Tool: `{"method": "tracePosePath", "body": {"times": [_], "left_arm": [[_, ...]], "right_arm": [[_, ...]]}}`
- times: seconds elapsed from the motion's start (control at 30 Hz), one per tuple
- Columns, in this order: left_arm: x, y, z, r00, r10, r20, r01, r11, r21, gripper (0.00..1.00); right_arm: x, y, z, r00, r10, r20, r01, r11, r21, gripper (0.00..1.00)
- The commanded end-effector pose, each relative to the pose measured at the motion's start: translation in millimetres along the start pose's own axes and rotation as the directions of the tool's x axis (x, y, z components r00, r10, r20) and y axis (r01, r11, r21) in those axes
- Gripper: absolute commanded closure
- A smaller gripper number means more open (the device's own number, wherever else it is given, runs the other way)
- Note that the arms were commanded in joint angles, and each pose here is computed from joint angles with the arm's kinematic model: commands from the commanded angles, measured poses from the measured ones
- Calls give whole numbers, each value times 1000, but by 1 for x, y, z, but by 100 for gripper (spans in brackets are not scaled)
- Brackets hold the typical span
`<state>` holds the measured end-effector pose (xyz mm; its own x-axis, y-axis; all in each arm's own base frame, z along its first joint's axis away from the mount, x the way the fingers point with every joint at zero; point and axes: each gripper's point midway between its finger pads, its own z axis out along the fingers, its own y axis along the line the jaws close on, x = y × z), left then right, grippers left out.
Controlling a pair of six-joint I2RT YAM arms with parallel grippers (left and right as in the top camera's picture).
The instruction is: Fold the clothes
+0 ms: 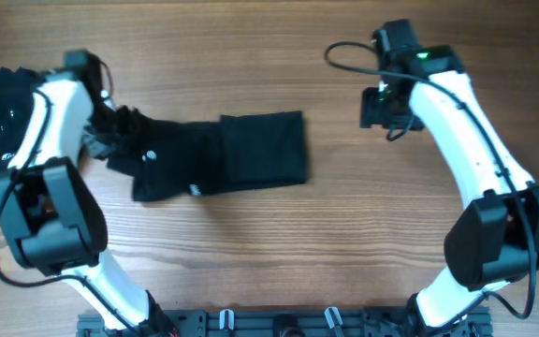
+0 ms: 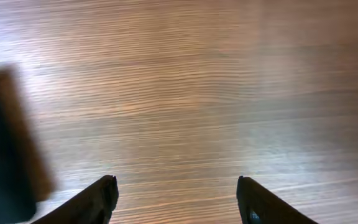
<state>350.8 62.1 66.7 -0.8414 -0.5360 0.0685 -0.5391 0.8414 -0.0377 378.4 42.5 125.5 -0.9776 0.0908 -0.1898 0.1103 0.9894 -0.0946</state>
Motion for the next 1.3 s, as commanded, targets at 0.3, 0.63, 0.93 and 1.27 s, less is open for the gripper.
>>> {"method": "tracePosePath", "body": {"times": [0.3, 0.63, 0.93, 1.27], "left_arm": [[137, -238, -62, 849, 507, 147, -525, 784, 331, 92], [188, -305, -35, 692, 667, 275, -722, 642, 258, 41], [55, -218, -94, 899, 317, 301, -413, 842, 348, 24], [61, -184, 24, 913, 408, -23, -349, 807, 476, 11]], "right_arm": [[-5, -16, -2, 1000, -6, -4, 5, 998, -66, 32], [2, -9, -3, 999, -35, -31, 31, 993, -110, 30], [14, 50, -21, 968, -251, 15, 230, 858, -459, 24], [12, 51, -20, 977, -212, 0, 188, 868, -459, 21]]}}
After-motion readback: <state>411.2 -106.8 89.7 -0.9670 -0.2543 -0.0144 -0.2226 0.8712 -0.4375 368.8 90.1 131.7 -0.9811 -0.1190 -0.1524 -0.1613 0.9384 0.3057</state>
